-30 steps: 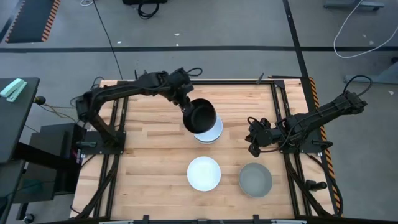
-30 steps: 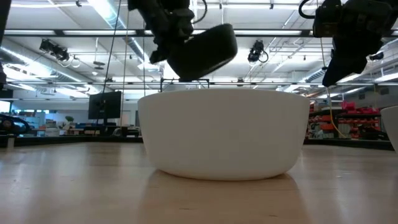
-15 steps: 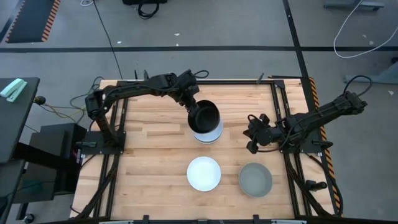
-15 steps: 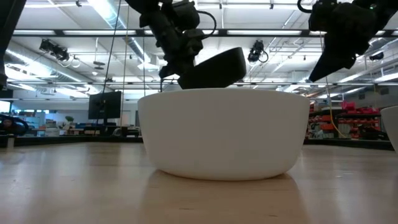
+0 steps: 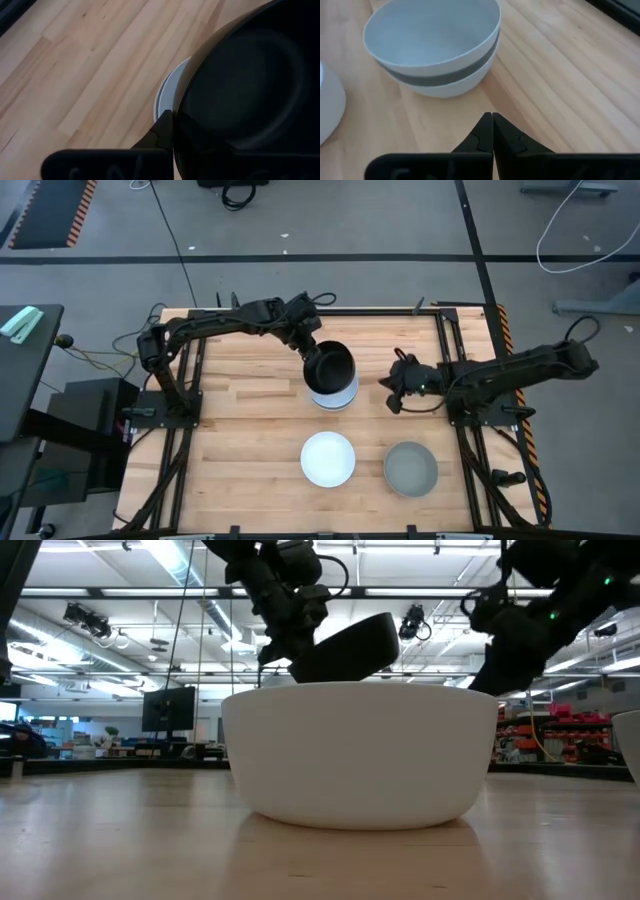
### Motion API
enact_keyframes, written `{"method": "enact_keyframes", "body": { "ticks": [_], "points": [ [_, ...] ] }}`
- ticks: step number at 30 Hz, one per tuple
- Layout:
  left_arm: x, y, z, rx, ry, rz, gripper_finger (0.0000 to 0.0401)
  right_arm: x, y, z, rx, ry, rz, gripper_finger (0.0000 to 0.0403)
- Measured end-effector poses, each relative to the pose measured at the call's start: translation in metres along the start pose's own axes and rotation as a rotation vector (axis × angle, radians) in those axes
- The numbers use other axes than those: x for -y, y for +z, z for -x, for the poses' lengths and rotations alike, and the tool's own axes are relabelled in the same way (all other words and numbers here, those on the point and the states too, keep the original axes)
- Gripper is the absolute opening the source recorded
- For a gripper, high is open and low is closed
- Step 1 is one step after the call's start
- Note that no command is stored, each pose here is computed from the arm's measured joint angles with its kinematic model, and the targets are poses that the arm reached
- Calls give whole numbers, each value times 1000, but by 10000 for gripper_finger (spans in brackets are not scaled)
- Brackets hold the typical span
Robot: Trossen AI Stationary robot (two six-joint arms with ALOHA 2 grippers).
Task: Nest bowls inside each other
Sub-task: Stack the black bowl on the top white bowl
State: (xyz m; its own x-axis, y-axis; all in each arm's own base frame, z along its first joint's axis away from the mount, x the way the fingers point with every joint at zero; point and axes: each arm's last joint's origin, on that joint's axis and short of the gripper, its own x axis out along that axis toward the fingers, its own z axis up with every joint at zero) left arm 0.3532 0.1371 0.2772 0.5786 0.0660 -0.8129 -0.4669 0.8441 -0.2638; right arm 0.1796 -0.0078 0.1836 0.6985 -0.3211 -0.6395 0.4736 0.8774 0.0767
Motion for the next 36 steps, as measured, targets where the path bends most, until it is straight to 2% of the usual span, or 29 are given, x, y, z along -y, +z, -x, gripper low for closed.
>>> {"method": "enact_keyframes", "body": {
  "ticks": [11, 20, 32, 36],
  "points": [
    [-2, -5, 0, -53, 15, 17, 8, 27, -25, -21, 92, 57, -78, 2],
    [-6, -11, 1, -115, 35, 44, 8, 23, -20, -30, 130, 89, -83, 1],
    [-8, -11, 2, -125, 47, 48, 8, 21, -21, -67, 131, 124, -83, 0],
    [-9, -12, 2, -129, 51, 51, 16, 20, -9, -82, 110, 131, -71, 0]
  ]
}}
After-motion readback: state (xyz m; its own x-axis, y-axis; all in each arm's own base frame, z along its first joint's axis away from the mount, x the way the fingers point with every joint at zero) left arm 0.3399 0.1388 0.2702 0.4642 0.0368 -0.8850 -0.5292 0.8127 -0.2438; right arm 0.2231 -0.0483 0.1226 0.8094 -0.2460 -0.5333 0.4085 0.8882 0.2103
